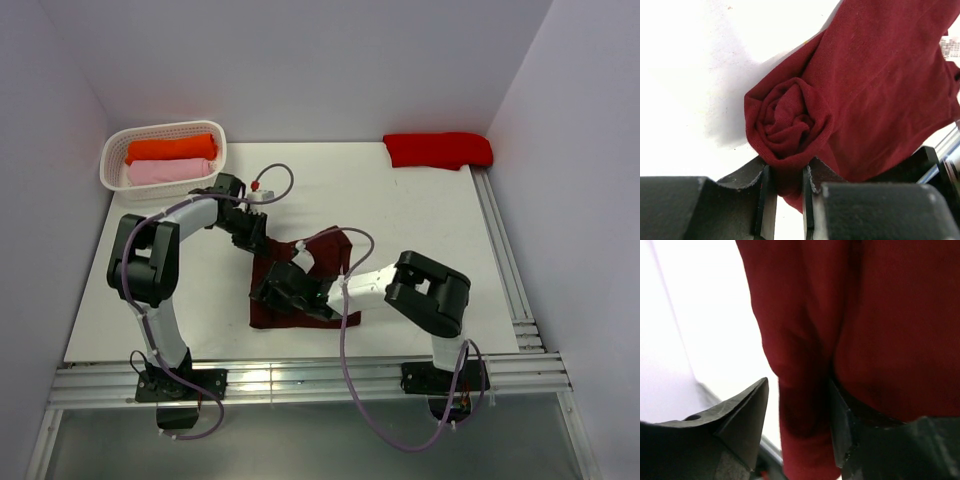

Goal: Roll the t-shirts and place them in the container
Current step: Roll the tshirt

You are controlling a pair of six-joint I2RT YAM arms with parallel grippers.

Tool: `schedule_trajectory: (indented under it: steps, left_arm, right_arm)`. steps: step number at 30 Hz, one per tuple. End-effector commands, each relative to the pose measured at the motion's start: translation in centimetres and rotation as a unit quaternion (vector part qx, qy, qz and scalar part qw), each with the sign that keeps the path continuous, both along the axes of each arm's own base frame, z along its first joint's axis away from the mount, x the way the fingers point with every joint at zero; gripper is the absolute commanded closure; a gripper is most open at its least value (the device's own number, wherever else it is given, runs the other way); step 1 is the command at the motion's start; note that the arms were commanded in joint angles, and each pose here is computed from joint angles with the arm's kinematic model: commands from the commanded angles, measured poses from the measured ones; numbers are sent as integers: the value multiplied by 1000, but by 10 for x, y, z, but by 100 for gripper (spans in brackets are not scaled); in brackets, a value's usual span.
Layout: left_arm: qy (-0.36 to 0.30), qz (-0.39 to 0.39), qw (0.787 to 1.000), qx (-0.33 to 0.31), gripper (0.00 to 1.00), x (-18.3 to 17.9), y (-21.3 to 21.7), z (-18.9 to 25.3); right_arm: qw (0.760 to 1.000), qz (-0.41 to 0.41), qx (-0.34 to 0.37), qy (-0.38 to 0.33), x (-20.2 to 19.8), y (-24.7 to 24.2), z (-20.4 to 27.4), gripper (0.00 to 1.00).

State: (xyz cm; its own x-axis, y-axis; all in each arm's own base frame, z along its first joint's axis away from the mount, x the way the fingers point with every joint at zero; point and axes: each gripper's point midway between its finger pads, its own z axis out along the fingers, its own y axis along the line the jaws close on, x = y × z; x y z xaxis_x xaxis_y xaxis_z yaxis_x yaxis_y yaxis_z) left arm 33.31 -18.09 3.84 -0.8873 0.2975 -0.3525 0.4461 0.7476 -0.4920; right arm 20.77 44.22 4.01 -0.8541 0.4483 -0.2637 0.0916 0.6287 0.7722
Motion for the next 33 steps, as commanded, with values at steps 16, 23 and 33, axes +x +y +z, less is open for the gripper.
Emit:
schedule_trajectory:
  steps: [16,23,33]
  left_arm:
    - [-52,12,997,49,87,20,3,7]
    - [-50,11,997,54,87,20,2,3]
    - [-42,9,997,59,87,19,1,-4]
  right_arm:
    - [936,-21,-343,-80,-10,-39,48,33]
    - [928,-33,-345,-137,25,-10,52,37]
    - [921,-39,-351,-166,50,7,54,42]
